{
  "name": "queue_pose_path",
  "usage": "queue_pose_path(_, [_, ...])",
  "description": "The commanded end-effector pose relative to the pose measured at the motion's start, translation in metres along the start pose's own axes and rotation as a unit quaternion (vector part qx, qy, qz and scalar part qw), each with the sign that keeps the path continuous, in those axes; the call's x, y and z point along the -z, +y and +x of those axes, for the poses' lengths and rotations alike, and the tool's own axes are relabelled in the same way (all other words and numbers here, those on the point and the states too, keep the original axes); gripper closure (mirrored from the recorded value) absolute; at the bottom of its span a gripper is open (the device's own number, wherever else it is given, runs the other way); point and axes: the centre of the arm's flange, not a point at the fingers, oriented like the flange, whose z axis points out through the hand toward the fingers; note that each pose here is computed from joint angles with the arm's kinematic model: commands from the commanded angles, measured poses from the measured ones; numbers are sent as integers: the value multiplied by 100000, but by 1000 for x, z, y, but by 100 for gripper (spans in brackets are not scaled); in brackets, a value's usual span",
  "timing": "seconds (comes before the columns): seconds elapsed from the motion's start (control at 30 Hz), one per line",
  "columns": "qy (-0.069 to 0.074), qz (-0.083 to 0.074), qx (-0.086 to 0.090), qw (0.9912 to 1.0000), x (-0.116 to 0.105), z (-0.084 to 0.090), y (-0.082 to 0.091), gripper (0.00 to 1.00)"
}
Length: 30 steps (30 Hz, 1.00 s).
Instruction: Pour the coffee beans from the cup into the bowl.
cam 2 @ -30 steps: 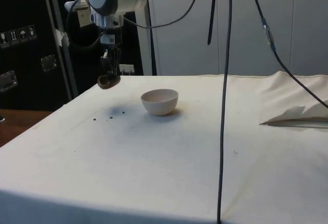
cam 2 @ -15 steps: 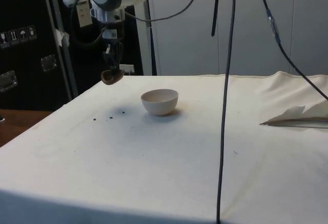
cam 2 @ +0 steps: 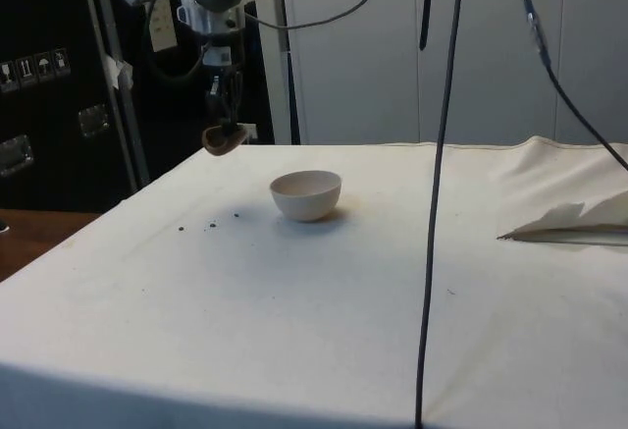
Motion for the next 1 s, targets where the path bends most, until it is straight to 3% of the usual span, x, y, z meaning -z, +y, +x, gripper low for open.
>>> queue_pose_path(0.0, [481, -629, -471, 99996, 4, -4, -1, 100])
queue_pose_path(0.6, [-178, 844, -2941, 99953, 17, -20, -6, 100])
queue_pose_path(0.83, [-69, 371, -4303, 99907, 24, -31, -6, 100])
queue_pose_path(0.87, [-487, 1070, -4139, 99907, 23, -30, -6, 100])
queue_pose_path(0.97, [-253, 96, -4700, 99889, 28, -36, -5, 100])
